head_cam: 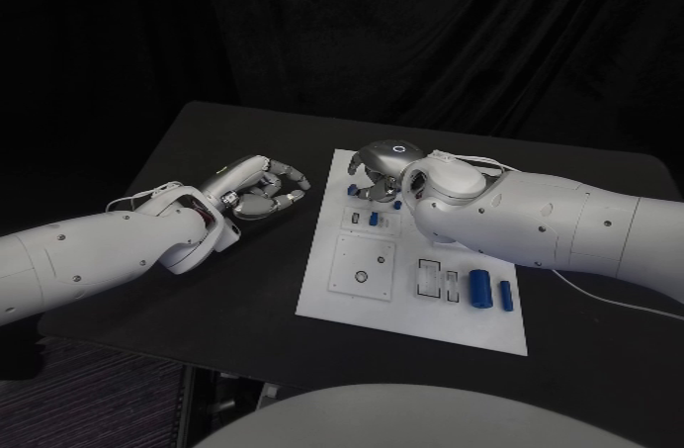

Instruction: Assemble the parts on the task board

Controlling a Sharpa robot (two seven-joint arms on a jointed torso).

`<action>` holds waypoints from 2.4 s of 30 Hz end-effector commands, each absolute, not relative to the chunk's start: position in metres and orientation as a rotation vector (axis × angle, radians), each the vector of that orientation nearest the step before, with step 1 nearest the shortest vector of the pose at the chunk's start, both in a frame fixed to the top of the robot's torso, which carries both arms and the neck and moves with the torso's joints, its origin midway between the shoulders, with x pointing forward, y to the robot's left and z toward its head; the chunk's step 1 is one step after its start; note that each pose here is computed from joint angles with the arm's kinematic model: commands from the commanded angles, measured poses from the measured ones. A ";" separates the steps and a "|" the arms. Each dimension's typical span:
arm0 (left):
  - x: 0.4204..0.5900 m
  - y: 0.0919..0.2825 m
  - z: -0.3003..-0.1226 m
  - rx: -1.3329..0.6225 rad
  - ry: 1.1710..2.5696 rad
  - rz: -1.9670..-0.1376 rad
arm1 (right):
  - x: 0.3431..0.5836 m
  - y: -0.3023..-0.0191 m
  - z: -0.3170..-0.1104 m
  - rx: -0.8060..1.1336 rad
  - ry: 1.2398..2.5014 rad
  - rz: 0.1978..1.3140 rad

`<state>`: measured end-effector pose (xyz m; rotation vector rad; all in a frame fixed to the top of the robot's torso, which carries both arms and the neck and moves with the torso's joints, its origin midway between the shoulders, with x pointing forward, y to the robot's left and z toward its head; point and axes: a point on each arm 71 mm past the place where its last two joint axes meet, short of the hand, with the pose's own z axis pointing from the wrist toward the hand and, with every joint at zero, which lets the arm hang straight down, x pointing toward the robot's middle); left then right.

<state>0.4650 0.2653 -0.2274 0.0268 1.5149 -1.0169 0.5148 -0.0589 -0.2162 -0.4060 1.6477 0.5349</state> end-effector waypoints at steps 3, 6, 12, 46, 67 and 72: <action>0.466 0.262 -0.228 0.029 1.528 -1.028 | 0.517 -0.061 -0.226 -0.403 1.682 0.493; 0.467 0.262 -0.229 0.029 1.531 -1.029 | 0.518 -0.061 -0.229 -0.403 1.691 0.487; 0.467 0.260 -0.229 0.031 1.535 -1.032 | 0.520 -0.060 -0.234 -0.400 1.700 0.477; 0.472 0.256 -0.234 0.026 1.573 -1.032 | 0.528 -0.058 -0.248 -0.425 1.765 0.444; 0.473 0.255 -0.237 0.019 1.594 -1.028 | 0.525 -0.051 -0.251 -0.428 1.779 0.494; 0.473 0.255 -0.237 0.018 1.599 -1.027 | 0.525 -0.052 -0.252 -0.426 1.780 0.492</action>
